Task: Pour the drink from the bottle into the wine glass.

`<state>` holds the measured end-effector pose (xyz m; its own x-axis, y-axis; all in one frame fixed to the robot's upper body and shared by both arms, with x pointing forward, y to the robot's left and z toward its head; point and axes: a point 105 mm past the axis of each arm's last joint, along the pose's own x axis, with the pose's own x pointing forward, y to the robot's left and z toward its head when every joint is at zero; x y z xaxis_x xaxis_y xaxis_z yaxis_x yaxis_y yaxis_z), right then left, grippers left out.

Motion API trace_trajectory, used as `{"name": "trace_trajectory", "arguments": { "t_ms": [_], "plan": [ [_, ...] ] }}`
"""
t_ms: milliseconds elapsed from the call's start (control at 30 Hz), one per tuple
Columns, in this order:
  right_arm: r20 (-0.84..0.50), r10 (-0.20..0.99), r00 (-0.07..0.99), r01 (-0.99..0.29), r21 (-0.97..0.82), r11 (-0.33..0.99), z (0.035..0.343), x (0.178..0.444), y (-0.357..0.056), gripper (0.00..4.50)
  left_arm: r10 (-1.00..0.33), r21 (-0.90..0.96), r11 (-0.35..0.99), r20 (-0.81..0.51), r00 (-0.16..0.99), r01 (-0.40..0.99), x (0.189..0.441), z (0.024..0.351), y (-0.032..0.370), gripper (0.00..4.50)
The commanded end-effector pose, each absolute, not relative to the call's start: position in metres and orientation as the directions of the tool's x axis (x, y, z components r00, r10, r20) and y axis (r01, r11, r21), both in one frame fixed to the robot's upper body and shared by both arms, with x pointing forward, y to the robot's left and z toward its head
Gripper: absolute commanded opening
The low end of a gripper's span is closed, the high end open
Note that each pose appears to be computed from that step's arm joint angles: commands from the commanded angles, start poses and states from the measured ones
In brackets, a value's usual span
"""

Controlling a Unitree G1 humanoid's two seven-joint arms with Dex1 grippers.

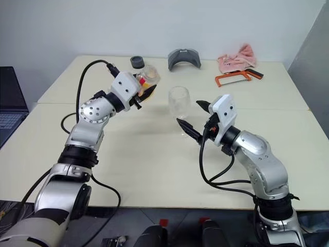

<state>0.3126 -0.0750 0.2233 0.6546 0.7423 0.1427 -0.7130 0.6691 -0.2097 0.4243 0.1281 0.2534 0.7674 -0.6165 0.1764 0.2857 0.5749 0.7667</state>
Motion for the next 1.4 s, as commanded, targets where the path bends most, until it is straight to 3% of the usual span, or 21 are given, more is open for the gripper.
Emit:
{"name": "trace_trajectory", "arguments": {
  "t_ms": [33,633,967,1400],
  "plan": [
    [0.178,0.722,0.669,-0.689,-0.216,0.692,0.231,0.311,-0.082,4.50,-0.648,0.845,0.501,0.223,0.728,0.187,0.422,0.273,0.122,1.80],
    [0.185,0.732,0.655,-0.689,-0.253,0.680,0.227,0.307,-0.127,4.50,-0.736,0.964,0.266,0.186,0.651,0.025,0.425,0.279,0.096,1.80],
    [0.050,0.832,0.553,-0.800,-0.248,0.547,0.225,0.309,-0.124,4.50,-0.731,0.979,0.201,0.177,0.659,-0.040,0.429,0.280,0.095,1.80],
    [0.038,0.844,0.535,-0.813,-0.247,0.527,0.220,0.308,-0.114,4.50,-0.707,0.980,0.120,0.197,0.679,-0.159,0.435,0.287,0.094,1.80]
  ]
}}
